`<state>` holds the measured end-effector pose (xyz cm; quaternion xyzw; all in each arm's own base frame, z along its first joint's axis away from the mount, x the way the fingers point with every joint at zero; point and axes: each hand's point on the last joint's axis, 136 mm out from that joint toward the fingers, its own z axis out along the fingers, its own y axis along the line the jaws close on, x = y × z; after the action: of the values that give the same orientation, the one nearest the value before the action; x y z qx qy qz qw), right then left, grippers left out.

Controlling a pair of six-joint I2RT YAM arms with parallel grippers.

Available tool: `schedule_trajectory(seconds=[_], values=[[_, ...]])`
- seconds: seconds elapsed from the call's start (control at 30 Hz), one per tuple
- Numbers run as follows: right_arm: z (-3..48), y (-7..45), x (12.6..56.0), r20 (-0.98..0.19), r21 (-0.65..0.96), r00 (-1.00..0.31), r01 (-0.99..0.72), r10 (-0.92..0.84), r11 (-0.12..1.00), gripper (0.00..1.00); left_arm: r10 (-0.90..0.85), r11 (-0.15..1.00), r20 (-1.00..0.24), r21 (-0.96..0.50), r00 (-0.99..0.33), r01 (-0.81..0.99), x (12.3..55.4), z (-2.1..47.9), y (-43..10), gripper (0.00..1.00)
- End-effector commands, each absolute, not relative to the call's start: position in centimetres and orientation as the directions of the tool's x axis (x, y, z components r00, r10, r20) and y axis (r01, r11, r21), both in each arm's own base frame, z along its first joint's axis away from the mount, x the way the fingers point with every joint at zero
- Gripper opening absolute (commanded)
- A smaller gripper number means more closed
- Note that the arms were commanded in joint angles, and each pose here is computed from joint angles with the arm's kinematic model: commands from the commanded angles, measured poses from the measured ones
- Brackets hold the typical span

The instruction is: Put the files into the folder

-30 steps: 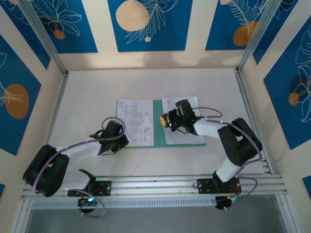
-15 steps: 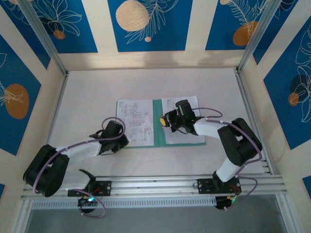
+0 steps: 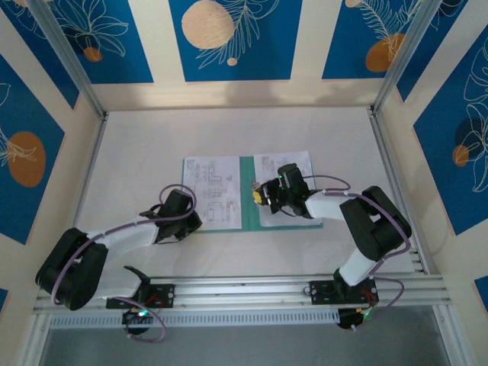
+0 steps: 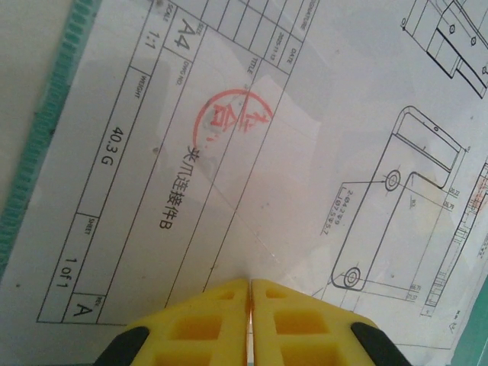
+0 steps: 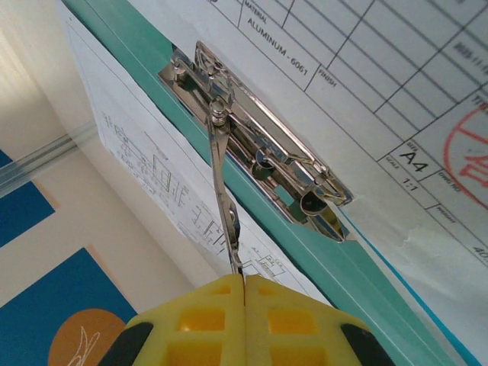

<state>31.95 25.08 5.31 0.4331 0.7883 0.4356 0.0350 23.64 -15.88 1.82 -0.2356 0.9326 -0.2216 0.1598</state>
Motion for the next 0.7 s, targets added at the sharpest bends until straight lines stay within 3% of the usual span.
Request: schedule_trajectory(seconds=[0.0, 0.33, 0.67], values=[[2.8, 23.4, 30.4, 0.311, 0.661, -0.591, 0.697, 0.744, 0.277, 0.0, -0.513, 0.799, -0.195, -0.463, -0.836, -0.383, 22.9, 1.4, -15.4, 0.09], [1.5, 22.6, 30.0, 0.285, 0.665, -0.585, 0.691, 0.759, 0.283, 0.0, -0.515, 0.802, -0.201, -0.456, -0.833, -0.386, 22.8, 1.5, -15.1, 0.09], [3.3, 24.4, 31.0, 0.277, 0.698, -0.62, 0.655, 0.734, 0.29, 0.02, -0.507, 0.806, -0.199, -0.453, -0.839, -0.38, 22.8, 1.4, -15.2, 0.08]])
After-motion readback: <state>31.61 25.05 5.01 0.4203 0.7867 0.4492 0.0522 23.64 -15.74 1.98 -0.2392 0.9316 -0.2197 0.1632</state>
